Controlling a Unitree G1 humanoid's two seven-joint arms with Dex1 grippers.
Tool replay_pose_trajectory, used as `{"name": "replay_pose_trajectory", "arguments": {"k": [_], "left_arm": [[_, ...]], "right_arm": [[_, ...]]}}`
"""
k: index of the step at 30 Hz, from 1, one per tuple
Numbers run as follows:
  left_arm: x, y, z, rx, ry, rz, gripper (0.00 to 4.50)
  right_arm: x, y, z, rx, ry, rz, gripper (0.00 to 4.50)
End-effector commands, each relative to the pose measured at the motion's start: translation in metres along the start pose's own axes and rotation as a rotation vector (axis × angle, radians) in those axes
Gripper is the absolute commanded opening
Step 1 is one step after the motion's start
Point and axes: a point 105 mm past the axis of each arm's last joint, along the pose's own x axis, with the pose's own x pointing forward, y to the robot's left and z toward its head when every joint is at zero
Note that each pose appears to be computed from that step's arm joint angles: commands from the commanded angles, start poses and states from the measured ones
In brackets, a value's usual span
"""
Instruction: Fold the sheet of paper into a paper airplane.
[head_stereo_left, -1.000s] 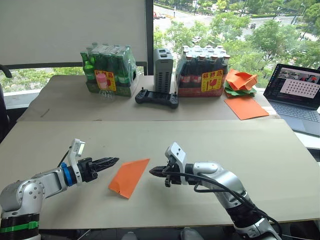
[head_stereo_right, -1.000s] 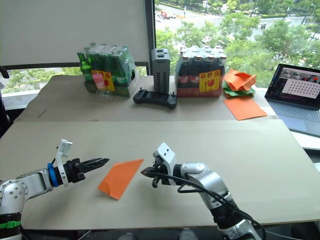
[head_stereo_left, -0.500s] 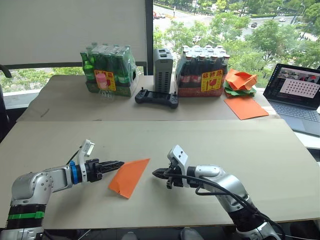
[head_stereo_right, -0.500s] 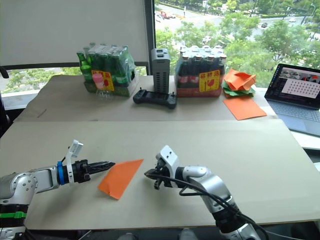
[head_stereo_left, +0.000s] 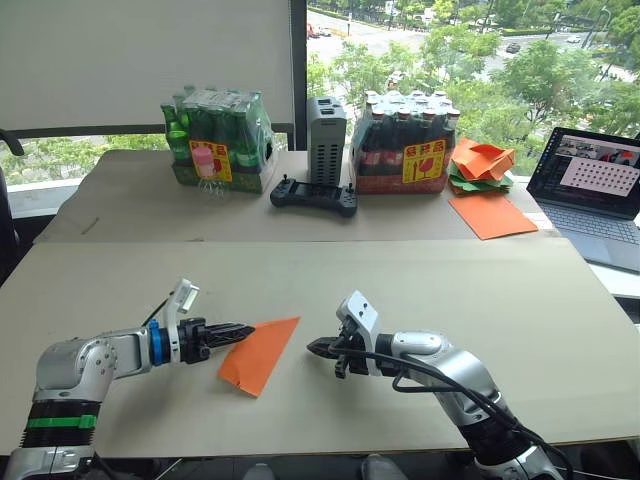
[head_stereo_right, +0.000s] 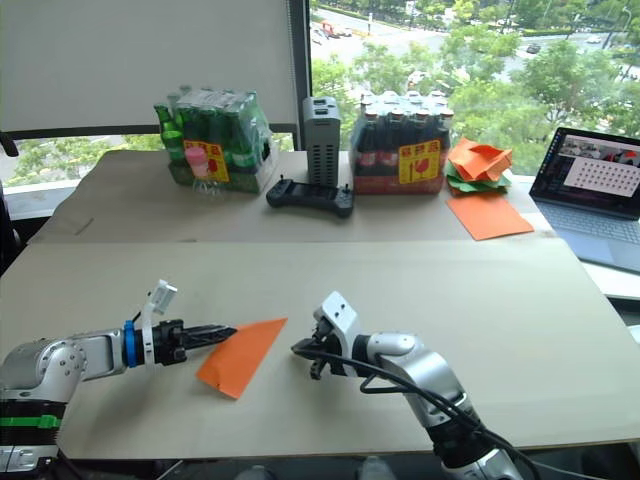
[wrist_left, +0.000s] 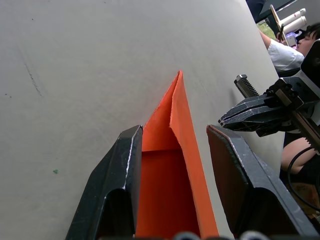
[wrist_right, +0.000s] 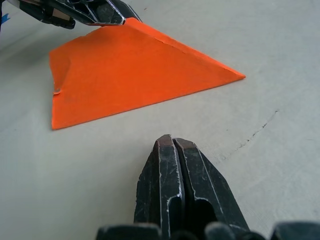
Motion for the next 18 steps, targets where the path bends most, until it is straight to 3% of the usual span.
{"name": "replay_pose_trajectory", "arguments": {"k": [1,18], "left_arm": [[0.0003,-0.0048,0.0051,0.024,-0.005,-0.027,2.17],[0.0083,-0.0074,0.0013,0.013,0.007,-0.054,2.17]], "right_arm": [[-0.0018,0.0062,0.0114,-0.024,-0.042,0.019,0.0],[-0.0001,0.0065,0.0099,-0.024,-0.039,0.015,0.0]]}}
